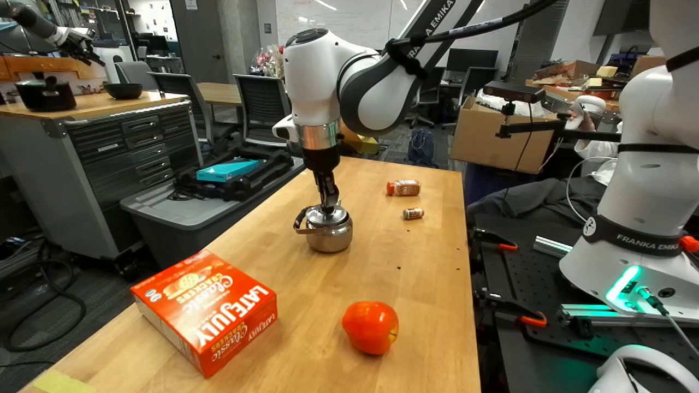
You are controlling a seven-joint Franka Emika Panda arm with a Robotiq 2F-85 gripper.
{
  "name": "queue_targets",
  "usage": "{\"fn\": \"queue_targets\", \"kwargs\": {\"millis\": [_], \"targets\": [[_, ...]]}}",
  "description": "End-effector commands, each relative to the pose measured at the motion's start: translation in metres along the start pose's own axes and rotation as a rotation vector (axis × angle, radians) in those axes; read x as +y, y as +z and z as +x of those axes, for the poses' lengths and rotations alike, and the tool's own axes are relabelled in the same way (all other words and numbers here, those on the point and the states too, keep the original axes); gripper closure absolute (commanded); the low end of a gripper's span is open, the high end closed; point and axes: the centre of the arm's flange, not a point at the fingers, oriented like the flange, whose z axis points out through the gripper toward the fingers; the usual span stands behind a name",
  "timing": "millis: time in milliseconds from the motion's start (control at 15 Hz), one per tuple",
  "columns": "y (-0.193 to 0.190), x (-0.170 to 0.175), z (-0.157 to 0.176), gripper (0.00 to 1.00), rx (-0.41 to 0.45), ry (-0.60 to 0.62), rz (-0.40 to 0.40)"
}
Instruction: Place the silver lid on the silver kettle
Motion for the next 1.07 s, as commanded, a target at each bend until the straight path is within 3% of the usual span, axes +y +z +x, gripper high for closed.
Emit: {"fn": "queue_targets", "kwargs": {"millis": [0,1000], "targets": [[0.009,0.006,-0.009,0.93,-0.041,0.023,0.002],[0.026,-0.007,-0.026,0.93,-0.125,-0.005,0.045]]}}
